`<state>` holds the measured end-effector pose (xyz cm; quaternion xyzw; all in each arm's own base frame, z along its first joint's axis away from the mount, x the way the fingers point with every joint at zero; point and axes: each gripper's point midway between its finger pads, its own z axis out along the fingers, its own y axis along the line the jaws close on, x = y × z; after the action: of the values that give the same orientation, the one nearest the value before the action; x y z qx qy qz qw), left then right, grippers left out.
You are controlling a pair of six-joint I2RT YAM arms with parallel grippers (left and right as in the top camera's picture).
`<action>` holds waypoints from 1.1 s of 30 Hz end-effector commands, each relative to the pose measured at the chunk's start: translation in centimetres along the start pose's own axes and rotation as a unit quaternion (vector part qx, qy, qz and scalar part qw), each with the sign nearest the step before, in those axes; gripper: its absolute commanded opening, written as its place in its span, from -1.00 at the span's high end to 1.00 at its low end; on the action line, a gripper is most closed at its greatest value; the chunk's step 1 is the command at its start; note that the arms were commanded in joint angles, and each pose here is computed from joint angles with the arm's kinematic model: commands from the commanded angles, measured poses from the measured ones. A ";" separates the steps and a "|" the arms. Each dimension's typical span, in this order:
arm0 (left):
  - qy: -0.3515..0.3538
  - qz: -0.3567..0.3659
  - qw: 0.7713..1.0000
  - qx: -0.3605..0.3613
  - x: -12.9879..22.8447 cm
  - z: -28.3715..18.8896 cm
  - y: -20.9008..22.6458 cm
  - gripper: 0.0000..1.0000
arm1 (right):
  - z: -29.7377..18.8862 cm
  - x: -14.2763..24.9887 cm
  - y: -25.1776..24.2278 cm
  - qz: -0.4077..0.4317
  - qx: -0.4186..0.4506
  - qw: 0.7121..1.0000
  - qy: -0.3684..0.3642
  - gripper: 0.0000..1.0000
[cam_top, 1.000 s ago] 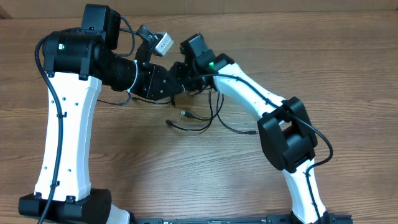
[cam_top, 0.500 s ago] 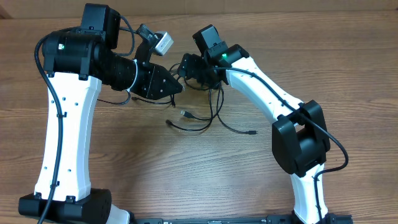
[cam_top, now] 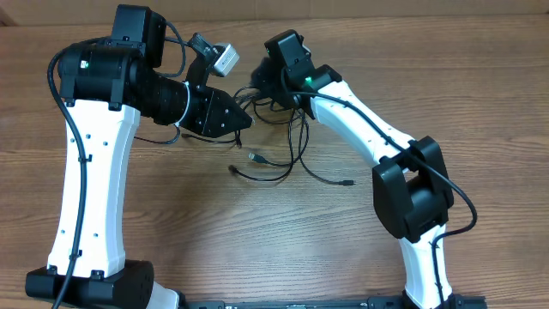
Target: Untangle cables
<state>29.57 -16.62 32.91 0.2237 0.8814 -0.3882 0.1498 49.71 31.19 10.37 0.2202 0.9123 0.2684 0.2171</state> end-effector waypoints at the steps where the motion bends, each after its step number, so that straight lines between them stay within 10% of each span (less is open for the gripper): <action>1: -0.017 0.032 0.999 0.003 -0.3 -0.9 -1.4 0.65 | 2.4 1.7 -1.8 0.003 0.017 0.999 0.030 0.25; 3: -0.018 0.032 0.999 0.003 -0.3 -0.9 -1.4 0.65 | 2.7 2.0 -1.9 0.004 0.018 0.999 0.038 -0.22; 8: -0.018 0.032 0.999 0.005 -0.3 -0.9 -1.5 0.65 | 2.8 2.1 -2.2 0.004 0.021 0.999 0.039 0.92; 19: -0.016 0.031 0.999 -0.001 -0.2 -0.9 -1.3 0.65 | -0.2 1.6 3.0 -0.160 -0.085 0.982 0.061 0.92; 33: -0.025 0.042 0.999 -0.004 -0.8 -0.9 -1.2 0.62 | -17.0 1.2 3.3 -0.392 -0.067 0.916 0.062 0.92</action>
<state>30.07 -16.67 33.06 0.2288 0.8787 -0.3863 0.1622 42.13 28.16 18.85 -0.1049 0.9465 0.2339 0.1959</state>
